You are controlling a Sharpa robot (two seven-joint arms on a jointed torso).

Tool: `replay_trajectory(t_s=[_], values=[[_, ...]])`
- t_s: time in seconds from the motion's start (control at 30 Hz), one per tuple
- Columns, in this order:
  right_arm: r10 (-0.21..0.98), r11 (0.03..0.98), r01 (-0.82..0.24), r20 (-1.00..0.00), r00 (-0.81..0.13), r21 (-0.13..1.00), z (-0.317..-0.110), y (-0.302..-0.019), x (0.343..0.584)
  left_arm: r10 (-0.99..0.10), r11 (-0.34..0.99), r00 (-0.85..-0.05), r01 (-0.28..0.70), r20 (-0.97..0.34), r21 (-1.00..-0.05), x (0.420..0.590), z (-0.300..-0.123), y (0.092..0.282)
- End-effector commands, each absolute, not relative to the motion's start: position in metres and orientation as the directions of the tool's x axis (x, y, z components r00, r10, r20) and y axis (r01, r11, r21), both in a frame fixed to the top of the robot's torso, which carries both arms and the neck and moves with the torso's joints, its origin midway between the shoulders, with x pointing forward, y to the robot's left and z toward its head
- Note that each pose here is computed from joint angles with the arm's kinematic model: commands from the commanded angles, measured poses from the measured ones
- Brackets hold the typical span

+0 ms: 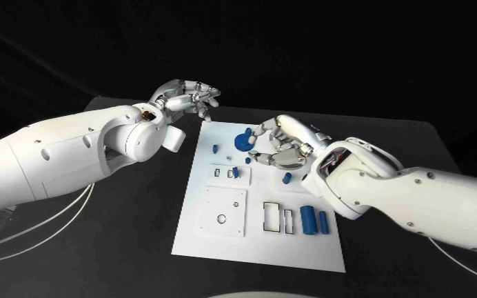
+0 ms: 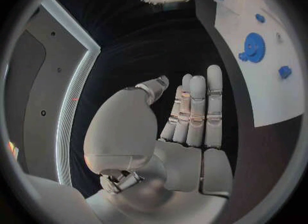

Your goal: Assemble the parts on the task board

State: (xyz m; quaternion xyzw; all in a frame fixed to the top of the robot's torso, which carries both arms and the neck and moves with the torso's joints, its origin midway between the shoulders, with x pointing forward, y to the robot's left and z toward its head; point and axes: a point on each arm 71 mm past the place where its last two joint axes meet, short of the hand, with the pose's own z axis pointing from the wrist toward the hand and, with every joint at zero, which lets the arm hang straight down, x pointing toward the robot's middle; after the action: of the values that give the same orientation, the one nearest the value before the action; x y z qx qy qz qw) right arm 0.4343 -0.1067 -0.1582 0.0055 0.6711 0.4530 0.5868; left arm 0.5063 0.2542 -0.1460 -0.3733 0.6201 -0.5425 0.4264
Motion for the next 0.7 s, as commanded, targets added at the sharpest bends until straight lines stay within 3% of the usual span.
replay_trajectory(t_s=[0.03, 0.33, 0.7], values=[[0.589, 0.536, -0.425, -0.684, -0.43, 0.729, -0.156, -0.121, 0.436, -0.798, 0.382, -0.52, -0.046, -0.305, -0.923, 0.498, -0.158, 0.245], [0.605, 0.583, -0.342, -0.675, -0.423, 0.737, -0.151, -0.166, 0.443, -0.626, 0.638, -0.615, -0.05, -0.479, -0.769, 0.486, -0.169, 0.241], [0.62, 0.635, -0.279, -0.691, -0.373, 0.72, -0.155, -0.199, 0.451, -0.45, 0.798, -0.694, -0.03, -0.562, -0.601, 0.473, -0.177, 0.224]])
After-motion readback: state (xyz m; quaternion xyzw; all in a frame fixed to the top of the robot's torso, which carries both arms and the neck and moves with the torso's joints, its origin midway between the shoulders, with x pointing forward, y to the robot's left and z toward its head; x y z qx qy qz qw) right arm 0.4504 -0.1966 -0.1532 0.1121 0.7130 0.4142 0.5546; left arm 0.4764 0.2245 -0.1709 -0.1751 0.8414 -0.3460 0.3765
